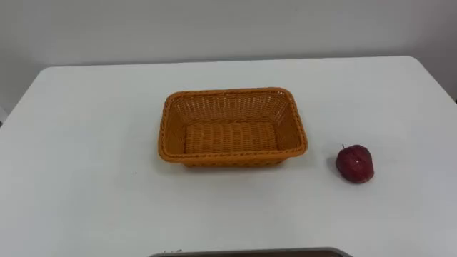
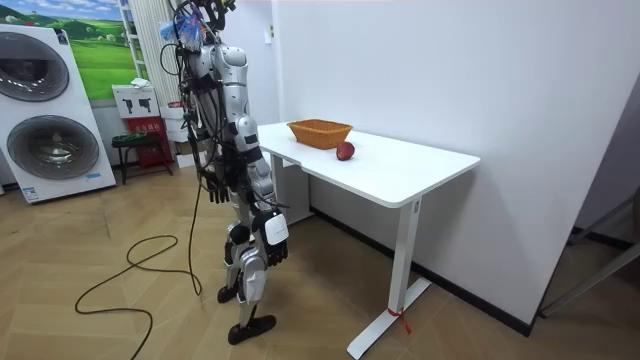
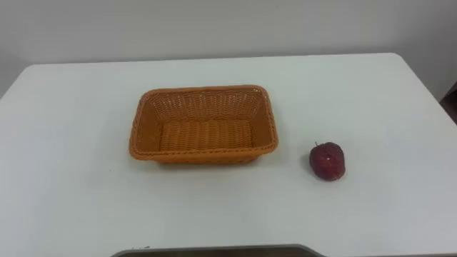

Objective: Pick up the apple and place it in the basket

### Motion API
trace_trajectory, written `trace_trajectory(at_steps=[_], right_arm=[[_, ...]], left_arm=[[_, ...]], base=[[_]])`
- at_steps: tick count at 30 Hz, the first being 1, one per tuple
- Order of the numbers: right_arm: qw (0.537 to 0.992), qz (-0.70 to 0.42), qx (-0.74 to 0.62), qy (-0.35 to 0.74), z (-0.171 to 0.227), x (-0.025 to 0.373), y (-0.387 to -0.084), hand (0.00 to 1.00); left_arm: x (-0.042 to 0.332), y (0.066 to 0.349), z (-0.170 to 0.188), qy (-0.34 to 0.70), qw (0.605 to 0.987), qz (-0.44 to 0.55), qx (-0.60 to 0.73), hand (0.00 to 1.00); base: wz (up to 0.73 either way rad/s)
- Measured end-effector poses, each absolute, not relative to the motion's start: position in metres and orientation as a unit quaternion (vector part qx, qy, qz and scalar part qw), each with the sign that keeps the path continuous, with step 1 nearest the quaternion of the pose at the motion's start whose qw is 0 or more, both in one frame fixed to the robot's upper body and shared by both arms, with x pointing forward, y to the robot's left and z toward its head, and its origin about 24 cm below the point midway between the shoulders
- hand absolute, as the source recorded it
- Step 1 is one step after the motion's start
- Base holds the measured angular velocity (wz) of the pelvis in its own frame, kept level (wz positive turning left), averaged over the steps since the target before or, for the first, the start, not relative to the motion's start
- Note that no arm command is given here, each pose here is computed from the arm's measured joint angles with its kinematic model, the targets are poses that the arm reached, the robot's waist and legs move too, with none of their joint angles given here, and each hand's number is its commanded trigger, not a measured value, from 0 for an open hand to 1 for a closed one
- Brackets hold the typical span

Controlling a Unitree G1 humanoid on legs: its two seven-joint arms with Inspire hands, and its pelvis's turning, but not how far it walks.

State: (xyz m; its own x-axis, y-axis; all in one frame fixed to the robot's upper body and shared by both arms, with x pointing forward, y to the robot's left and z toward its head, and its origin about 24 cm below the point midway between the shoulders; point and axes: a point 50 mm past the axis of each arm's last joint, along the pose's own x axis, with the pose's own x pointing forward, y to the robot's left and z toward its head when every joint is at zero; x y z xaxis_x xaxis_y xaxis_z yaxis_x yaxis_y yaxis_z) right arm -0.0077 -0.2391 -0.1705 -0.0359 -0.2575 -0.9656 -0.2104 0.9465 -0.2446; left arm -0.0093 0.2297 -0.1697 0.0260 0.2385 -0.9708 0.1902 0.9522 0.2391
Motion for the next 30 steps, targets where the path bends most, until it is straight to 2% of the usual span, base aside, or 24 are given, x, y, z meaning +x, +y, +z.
trace_trajectory(at_steps=[7,10,13,15,17,21,24,30], right_arm=[[0.682,-0.048,-0.143,0.716,-0.171,-0.006,-0.239,0.0],[0.68,-0.109,-0.099,0.718,-0.17,-0.011,-0.239,0.0],[0.669,-0.219,-0.019,0.71,-0.169,-0.019,-0.242,0.0],[0.667,-0.351,0.1,0.649,-0.166,-0.007,-0.25,0.0],[0.659,-0.43,0.18,0.59,-0.164,0.005,-0.257,0.0],[0.6,-0.588,0.329,0.432,-0.15,0.031,-0.283,0.0],[0.568,-0.646,0.356,0.366,-0.138,0.04,-0.298,0.0],[0.561,-0.701,0.333,0.288,-0.107,0.066,-0.324,0.0]], left_arm=[[-0.012,0.229,-0.17,0.701,0.696,0.017,0.153,0.0],[-0.011,0.229,-0.17,0.699,0.699,0.026,0.147,0.0],[-0.012,0.23,-0.17,0.696,0.702,0.03,0.147,0.0],[-0.016,0.231,-0.169,0.695,0.702,0.037,0.149,0.0],[-0.017,0.234,-0.168,0.691,0.708,0.059,0.135,0.0],[-0.02,0.25,-0.164,0.67,0.722,0.12,0.125,0.0],[-0.021,0.26,-0.16,0.661,0.725,0.146,0.126,0.0],[-0.018,0.265,-0.157,0.643,0.736,0.16,0.142,0.0]], base=[[0.0],[0.0],[-0.04],[-0.02],[0.04],[0.0],[0.0],[0.0]])
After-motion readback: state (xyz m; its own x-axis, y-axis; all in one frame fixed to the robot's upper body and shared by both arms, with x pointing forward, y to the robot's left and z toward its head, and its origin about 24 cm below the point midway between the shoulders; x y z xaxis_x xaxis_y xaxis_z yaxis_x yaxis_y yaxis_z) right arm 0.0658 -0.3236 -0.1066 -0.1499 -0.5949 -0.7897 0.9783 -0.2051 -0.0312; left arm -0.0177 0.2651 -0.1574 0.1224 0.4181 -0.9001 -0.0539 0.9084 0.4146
